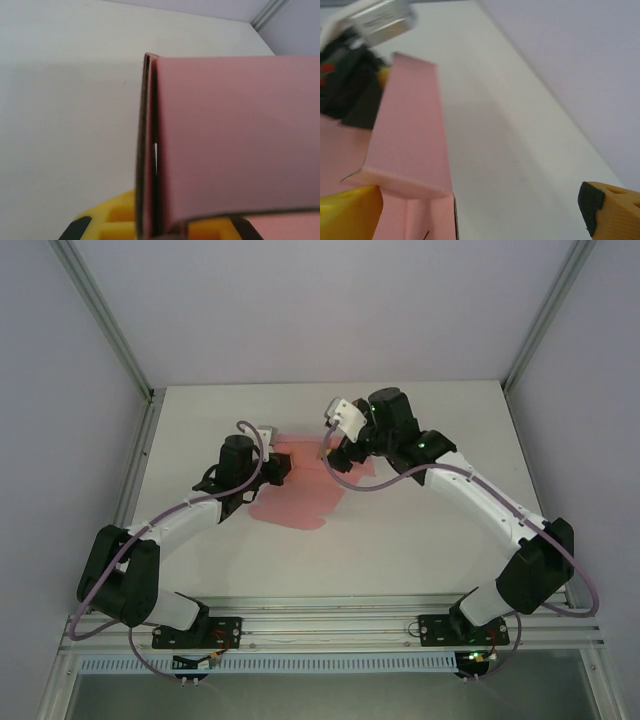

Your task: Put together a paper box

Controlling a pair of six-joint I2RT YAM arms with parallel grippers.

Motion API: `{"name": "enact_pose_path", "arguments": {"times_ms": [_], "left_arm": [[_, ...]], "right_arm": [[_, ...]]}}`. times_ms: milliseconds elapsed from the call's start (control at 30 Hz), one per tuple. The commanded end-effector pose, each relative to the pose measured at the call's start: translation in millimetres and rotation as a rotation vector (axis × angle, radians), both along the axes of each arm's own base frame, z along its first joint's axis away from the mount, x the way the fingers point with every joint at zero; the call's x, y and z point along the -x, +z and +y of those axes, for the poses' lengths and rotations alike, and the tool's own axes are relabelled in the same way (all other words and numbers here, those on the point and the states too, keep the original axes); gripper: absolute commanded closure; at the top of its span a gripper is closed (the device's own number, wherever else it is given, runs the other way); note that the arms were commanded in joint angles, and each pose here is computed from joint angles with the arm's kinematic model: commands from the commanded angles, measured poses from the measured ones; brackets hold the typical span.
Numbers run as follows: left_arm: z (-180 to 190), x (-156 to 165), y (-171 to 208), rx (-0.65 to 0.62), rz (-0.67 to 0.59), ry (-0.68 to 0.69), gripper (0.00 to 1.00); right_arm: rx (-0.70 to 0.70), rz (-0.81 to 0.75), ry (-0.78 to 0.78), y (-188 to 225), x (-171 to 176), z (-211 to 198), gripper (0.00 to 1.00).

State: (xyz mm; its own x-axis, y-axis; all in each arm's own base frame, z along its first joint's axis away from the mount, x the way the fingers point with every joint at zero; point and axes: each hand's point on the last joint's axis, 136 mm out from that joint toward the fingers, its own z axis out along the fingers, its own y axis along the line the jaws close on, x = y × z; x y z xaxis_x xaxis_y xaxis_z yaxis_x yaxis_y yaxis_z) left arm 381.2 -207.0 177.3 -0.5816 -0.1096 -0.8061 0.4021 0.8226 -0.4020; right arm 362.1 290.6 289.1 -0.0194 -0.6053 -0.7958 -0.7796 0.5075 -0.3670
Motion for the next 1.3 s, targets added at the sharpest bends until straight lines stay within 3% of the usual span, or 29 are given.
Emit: {"name": "enact_pose_path", "arguments": {"times_ms": [0,133,267,433,533,633,700,833,900,1067,1267], "left_arm": [[-29.7,12.7,37.3,0.125,-0.089,-0.117,1.0],[-28.8,13.2,40.4,0.106,-0.094,-0.107,1.0],[-21.9,8.0,35.9,0.08,-0.086,-0.057,1.0],[4.7,-10.0,27.3,0.045,-0.058,0.126,1.0],[21.3,-18.8,27.3,0.092,-0.057,0.196,1.0],[33.0,-24.0,35.8,0.187,-0.082,0.237,1.0],[39.8,-25.3,43.9,0.243,-0.111,0.264,1.0],[39.8,-18.7,67.5,0.344,-0.171,0.237,1.0],[32.6,-10.6,85.4,0.4,-0.226,0.175,1.0],[26.4,1.4,105.9,0.456,-0.261,0.111,1.0],[32.1,4.2,102.3,0.423,-0.267,0.136,1.0]], "right_arm": [[-0.108,-0.21,-0.215,40.4,-37.5,-8.2,0.0],[-0.002,-0.315,-0.351,45.7,-55.2,-23.5,0.0],[0.001,-0.319,-0.352,50.9,-54.0,-24.3,0.0],[-0.013,-0.256,-0.268,62.9,-25.1,-27.9,0.0],[-0.022,-0.197,-0.237,71.6,3.1,-41.7,0.0],[-0.146,-0.167,-0.344,91.5,19.9,-72.8,0.0],[-0.299,-0.112,-0.434,99.6,29.6,-101.3,0.0],[-0.701,0.193,-0.508,78.9,41.2,-141.9,0.0],[-0.821,0.389,-0.466,53.9,40.4,-139.4,0.0],[-0.894,0.628,-0.253,28.2,32.0,-97.8,0.0],[-0.904,0.676,0.153,54.7,53.4,-61.0,0.0]]}}
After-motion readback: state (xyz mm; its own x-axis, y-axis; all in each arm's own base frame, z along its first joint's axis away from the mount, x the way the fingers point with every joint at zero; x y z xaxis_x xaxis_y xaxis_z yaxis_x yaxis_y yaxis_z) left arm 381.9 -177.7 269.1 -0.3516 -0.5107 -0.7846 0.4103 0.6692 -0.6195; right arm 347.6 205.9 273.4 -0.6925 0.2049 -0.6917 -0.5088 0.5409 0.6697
